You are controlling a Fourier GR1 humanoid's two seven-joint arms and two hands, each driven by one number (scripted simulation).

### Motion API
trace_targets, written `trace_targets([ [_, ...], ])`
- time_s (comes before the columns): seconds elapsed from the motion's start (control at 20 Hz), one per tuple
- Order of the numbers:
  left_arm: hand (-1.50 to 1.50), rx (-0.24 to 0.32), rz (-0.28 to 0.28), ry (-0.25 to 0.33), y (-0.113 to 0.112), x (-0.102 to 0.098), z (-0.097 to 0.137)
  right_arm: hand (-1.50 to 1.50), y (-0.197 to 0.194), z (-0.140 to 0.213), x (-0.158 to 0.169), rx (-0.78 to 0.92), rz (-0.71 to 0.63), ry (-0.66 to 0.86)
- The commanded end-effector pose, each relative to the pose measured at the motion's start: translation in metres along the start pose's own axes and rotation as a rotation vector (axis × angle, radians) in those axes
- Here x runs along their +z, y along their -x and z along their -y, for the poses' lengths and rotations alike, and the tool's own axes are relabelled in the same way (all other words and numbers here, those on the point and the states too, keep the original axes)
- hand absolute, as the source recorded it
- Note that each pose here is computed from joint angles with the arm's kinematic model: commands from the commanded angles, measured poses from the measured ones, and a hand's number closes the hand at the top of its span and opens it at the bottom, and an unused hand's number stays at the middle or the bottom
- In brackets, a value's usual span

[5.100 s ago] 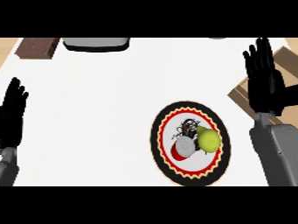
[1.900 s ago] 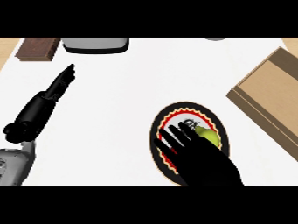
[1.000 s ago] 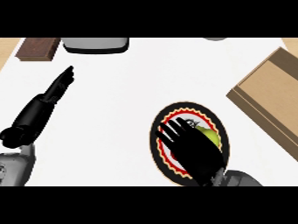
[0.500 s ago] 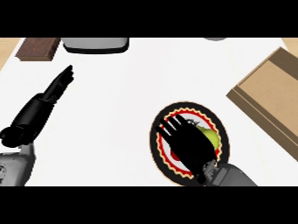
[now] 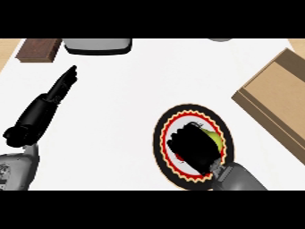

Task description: Pick the can from the plate and place it in the cardboard box

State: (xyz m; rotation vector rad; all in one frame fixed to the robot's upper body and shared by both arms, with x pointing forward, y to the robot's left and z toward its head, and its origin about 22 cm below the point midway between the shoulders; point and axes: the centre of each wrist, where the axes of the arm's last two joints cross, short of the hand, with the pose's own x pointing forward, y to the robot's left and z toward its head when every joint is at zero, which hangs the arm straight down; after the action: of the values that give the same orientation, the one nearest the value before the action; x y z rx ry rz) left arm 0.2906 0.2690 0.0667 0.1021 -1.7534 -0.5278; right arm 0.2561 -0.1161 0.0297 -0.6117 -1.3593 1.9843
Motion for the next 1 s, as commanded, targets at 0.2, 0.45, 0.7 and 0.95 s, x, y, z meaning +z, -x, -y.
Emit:
trace_targets([
  [0.2, 0.00, 0.006, -0.004, 0.006, 0.009, 0.013, 0.002, 1.50, -0.005, -0.002, -0.011, -0.018, 0.012, 0.132],
  [0.45, 0.00, -0.024, 0.015, 0.005, 0.001, 0.003, -0.010, 1.50, 0.060, -0.006, -0.017, -0.356, -0.262, 0.169],
  [0.7, 0.00, 0.003, -0.015, 0.006, -0.010, -0.005, 0.002, 1.50, 0.060, 0.009, -0.015, -0.280, -0.267, 0.370],
  [0.95, 0.00, -0.008, -0.007, -0.005, 0.006, 0.002, 0.006, 1.50, 0.064, 0.065, 0.023, -0.132, -0.267, 0.497],
])
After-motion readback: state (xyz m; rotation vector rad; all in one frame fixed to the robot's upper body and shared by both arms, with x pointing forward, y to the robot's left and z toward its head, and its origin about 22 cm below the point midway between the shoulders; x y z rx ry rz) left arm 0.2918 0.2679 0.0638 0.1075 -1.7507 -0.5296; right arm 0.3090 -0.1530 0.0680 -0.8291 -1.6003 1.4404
